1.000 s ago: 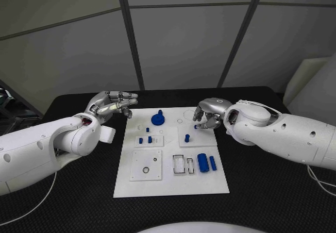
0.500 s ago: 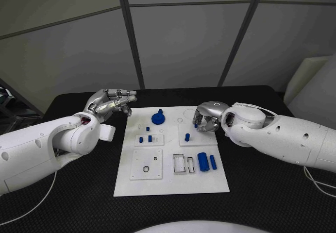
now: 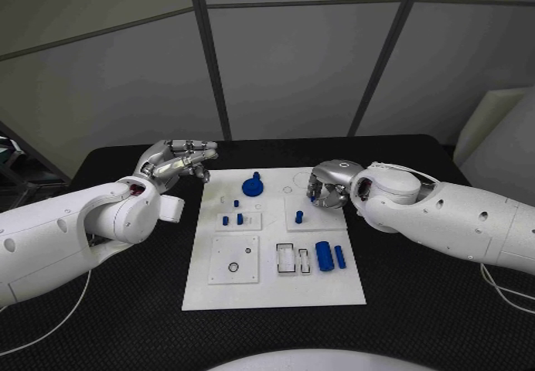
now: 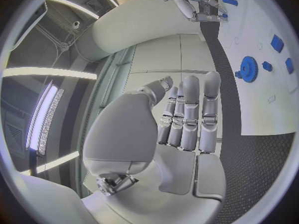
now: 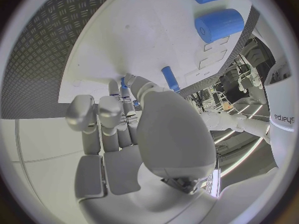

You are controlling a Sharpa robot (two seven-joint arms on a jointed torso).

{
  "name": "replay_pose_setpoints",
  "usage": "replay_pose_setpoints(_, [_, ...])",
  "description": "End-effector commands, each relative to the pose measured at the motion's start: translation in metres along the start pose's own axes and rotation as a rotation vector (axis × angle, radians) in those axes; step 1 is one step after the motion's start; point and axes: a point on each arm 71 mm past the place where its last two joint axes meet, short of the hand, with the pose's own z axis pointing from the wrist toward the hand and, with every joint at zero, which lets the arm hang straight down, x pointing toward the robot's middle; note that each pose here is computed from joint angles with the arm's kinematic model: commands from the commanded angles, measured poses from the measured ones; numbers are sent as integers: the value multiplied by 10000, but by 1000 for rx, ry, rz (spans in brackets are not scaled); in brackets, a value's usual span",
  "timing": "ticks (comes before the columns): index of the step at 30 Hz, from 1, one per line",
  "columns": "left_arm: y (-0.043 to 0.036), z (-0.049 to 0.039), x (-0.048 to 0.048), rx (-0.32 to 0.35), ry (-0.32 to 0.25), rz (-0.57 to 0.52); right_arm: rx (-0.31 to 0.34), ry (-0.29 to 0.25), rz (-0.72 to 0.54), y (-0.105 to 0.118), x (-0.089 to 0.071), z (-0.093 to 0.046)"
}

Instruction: Assemble the parts on the task board

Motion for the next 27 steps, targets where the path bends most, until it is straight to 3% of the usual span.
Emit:
replay_pose_setpoints(1, [-15,4,-3,9,-5,-5,-2,41,-6,22,88,-2])
replay_pose_setpoints(27, [0,20,-59,2,-21,2,-8,-96,-16,96,2,-74])
